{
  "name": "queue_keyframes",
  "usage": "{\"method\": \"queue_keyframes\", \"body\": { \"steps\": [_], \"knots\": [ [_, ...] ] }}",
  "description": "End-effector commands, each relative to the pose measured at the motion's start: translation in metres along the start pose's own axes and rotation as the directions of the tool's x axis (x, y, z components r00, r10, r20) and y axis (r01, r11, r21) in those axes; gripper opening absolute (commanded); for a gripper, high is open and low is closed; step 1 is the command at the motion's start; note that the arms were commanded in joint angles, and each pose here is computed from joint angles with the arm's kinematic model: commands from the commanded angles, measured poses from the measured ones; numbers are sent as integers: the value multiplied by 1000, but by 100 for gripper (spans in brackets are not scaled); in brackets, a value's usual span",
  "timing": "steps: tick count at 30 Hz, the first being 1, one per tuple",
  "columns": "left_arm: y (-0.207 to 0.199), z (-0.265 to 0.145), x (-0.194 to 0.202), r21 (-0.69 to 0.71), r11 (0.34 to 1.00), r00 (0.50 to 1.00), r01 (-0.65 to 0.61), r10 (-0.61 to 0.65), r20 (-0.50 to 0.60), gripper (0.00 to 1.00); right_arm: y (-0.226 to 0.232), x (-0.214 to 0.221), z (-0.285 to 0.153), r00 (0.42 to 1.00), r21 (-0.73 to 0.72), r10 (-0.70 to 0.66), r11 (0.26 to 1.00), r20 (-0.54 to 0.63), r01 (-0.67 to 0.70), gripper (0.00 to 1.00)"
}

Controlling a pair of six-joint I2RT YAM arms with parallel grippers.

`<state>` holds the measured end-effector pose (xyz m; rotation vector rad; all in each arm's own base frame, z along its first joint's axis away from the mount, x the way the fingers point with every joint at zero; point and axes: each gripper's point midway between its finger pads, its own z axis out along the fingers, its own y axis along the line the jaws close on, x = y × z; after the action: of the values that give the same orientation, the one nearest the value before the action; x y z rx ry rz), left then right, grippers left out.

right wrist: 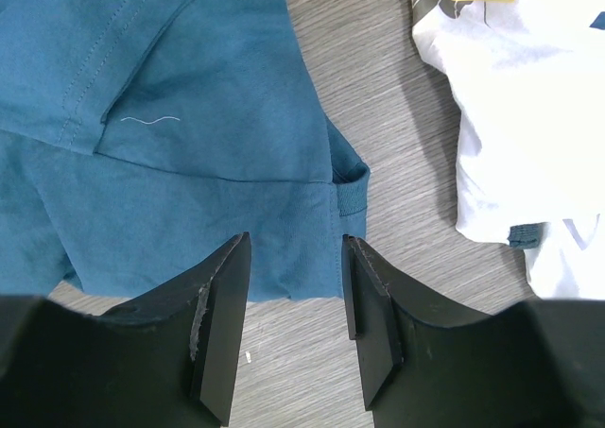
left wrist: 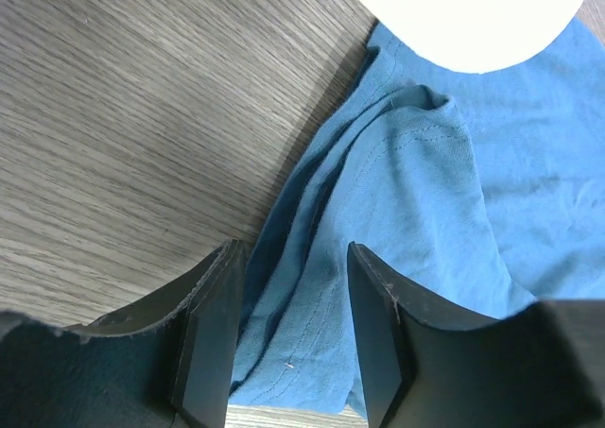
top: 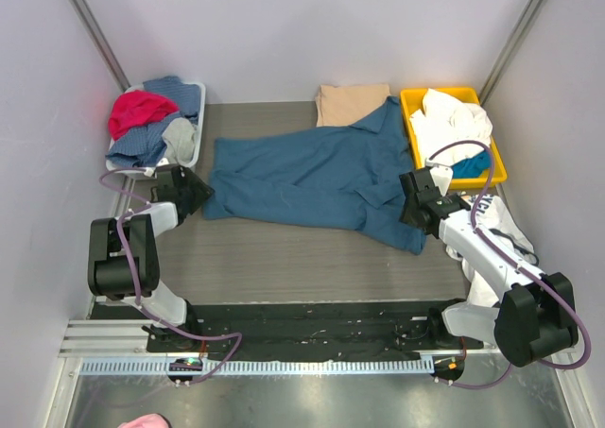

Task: Fold and stack the t-shirts
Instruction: Fold the tshirt

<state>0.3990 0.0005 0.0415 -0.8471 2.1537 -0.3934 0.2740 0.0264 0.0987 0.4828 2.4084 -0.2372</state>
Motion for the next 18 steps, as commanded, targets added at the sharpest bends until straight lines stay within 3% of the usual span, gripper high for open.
{"method": "queue_keyframes", "body": {
  "steps": [1,13,18],
  "knots": [
    [-19,-3,-22,65,998,999,5,-8,52,50,0,-2,2,1000,3,-3,1000,11,3,50],
    [-22,-5,-25,74,997,998,10,-14,54,32,-2,-2,3,1000,13,-1,1000,14,1,50],
    [-23,-6,-25,78,997,999,16,-20,51,13,-7,-5,2,1000,42,7,999,29,-8,50]
  ]
}}
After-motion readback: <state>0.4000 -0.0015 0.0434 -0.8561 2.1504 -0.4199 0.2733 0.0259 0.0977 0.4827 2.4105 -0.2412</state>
